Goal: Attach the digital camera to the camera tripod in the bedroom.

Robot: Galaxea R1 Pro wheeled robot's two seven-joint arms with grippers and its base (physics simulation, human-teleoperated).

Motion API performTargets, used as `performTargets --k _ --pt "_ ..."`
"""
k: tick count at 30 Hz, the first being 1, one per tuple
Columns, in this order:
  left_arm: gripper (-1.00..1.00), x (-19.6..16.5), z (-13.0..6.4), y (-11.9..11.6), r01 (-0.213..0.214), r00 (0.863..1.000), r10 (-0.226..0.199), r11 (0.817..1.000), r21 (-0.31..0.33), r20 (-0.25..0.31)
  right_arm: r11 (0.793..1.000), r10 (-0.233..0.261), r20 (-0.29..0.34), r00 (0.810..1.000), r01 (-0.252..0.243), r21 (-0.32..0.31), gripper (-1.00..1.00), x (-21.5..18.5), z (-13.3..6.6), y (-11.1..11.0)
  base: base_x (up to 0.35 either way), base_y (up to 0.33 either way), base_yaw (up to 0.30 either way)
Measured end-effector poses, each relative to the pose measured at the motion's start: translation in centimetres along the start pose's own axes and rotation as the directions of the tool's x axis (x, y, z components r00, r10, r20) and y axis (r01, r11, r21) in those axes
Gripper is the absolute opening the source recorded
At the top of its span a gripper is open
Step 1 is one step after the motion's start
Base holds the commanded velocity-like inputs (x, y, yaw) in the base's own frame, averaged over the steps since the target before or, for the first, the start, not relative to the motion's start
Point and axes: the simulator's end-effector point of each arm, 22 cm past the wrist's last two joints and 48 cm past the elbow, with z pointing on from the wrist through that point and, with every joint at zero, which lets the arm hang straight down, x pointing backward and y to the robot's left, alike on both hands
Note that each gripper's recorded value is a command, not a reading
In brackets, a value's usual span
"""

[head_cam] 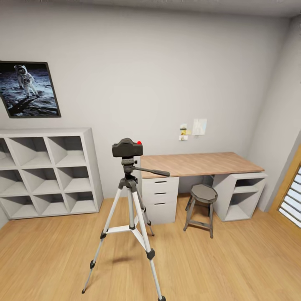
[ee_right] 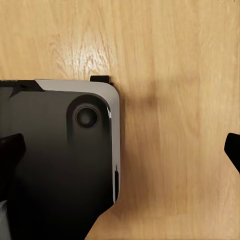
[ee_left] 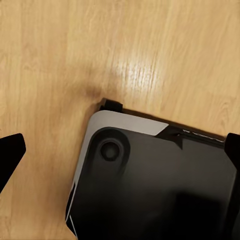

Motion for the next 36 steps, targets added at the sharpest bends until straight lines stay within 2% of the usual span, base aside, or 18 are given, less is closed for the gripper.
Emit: performTargets --k 36 --pt "1.0 -1.3 -0.4 -0.9 0.0 0.999 -0.001 1.0 0.017 0.035 1.0 0.001 0.039 0.999 -0.001 0.001 1.0 -1.5 -0.2 -0.1 0.0 0.0 0.0"
